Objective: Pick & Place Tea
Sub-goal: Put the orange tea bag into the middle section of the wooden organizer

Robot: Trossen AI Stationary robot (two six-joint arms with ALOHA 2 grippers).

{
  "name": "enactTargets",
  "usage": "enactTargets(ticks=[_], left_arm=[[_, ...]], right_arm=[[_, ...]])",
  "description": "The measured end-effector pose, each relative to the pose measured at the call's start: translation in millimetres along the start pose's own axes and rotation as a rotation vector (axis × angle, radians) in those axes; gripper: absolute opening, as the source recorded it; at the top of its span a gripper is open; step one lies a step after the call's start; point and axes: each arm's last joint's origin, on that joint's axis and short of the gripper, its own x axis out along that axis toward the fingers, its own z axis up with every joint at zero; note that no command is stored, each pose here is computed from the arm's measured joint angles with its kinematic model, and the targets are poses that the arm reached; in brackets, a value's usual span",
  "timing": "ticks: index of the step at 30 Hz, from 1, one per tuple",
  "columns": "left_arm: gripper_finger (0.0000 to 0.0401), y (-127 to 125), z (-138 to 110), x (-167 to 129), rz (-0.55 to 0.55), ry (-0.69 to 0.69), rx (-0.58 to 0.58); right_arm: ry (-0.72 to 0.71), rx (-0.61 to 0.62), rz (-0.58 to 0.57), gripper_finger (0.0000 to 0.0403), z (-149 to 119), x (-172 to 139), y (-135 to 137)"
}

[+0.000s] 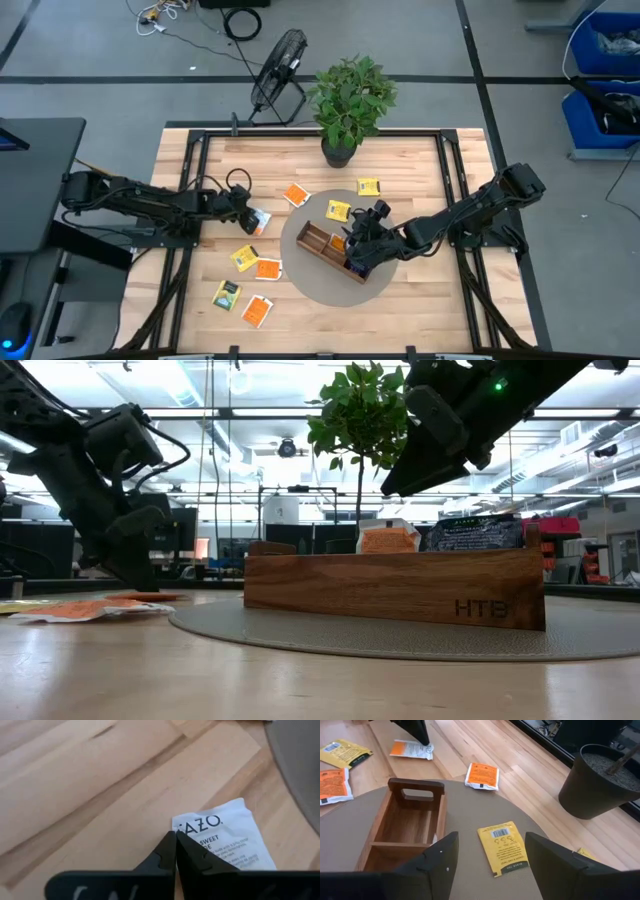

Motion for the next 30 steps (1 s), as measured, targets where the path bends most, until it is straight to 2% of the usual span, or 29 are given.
enactTargets(ticks=[19, 30], left_arm=[[0.0003, -9.6, 12.9, -3.0, -0.054, -0.08, 0.024], [0.0001, -19.2, 14.6, -5.7, -0.125, -0.126, 0.038]], right_arm=[[0.003, -0.004, -0.002, 0.0237, -0.4, 0.0, -0.2], [0.0, -0.007, 0.004, 0.0237, 1.3, 1.6, -0.8]])
